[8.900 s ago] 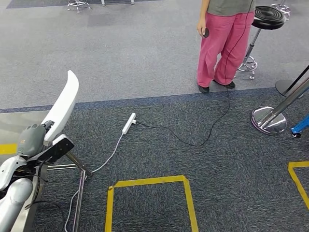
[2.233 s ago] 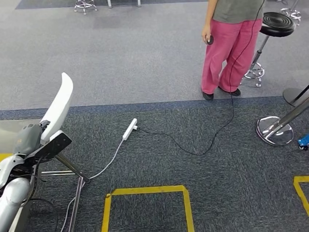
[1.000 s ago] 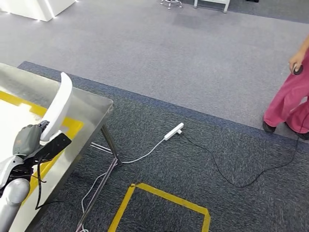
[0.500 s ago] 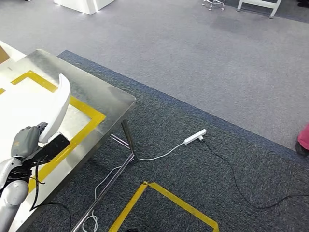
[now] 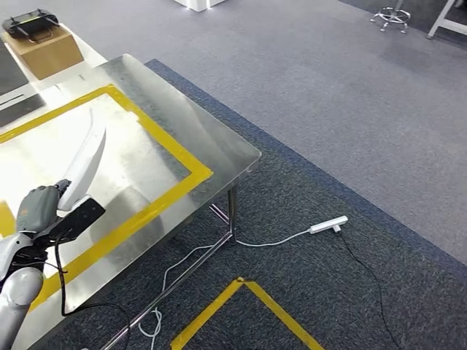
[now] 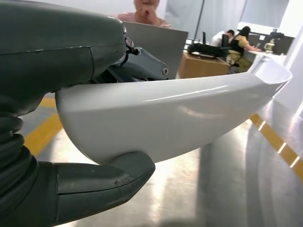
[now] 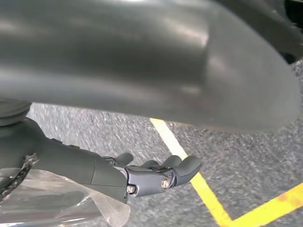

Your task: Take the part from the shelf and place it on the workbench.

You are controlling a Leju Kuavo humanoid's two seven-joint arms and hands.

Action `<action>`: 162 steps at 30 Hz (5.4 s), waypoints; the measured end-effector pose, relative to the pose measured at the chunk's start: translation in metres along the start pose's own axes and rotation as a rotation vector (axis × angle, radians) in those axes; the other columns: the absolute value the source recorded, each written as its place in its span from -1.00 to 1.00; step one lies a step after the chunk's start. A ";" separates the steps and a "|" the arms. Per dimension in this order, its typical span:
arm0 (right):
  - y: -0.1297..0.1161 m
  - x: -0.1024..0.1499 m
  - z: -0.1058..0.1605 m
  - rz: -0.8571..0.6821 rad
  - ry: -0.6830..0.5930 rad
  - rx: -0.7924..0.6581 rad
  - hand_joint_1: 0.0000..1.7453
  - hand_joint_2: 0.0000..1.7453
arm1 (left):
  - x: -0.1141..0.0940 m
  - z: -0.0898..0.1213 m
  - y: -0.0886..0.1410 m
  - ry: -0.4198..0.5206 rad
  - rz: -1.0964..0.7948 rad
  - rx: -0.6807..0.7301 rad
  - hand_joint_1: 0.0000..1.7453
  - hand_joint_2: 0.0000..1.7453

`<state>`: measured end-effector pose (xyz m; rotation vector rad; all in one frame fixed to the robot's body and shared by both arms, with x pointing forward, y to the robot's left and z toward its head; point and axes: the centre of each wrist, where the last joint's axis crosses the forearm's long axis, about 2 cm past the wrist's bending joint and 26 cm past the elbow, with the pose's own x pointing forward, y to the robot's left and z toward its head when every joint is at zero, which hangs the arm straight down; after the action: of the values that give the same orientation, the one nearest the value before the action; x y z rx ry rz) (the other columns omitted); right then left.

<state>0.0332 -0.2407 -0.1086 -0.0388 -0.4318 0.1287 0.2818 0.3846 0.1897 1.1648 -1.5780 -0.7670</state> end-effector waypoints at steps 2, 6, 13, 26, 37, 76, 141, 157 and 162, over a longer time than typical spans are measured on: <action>0.000 0.000 0.000 0.000 -0.001 0.000 -1.00 -1.00 | 0.000 0.000 0.000 0.000 0.000 0.000 1.00 1.00; 0.000 0.001 0.000 0.000 -0.001 0.000 -1.00 -1.00 | 0.000 0.000 0.000 -0.001 -0.003 0.001 1.00 1.00; 0.000 0.001 0.000 0.002 -0.002 0.001 -1.00 -1.00 | -0.001 0.000 0.001 0.001 -0.010 -0.002 1.00 1.00; -0.001 0.004 -0.001 0.001 -0.010 -0.001 -1.00 -1.00 | -0.002 0.001 0.001 0.003 -0.018 -0.002 1.00 1.00; 0.000 0.001 0.000 0.000 -0.004 -0.001 -1.00 -1.00 | -0.001 0.003 -0.001 -0.002 -0.027 -0.009 1.00 1.00; 0.008 0.016 -0.005 -0.017 -0.021 0.073 -1.00 -1.00 | 0.027 -0.012 -0.040 -0.231 -0.162 -0.154 1.00 1.00; 0.006 0.000 0.000 0.007 -0.023 0.089 -1.00 -1.00 | -0.032 0.008 -0.046 -0.053 -0.219 -0.143 -1.00 -1.00; 0.005 0.003 -0.001 0.003 -0.017 0.094 -1.00 -1.00 | -0.034 0.011 -0.046 -0.032 -0.205 -0.159 -1.00 -1.00; 0.004 0.003 -0.001 -0.001 -0.012 0.096 -1.00 -1.00 | -0.034 0.012 -0.045 -0.023 -0.205 -0.164 -1.00 -1.00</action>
<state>0.0356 -0.2360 -0.1091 0.0563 -0.4374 0.1489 0.2866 0.4009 0.1341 1.2114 -1.3998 -1.0276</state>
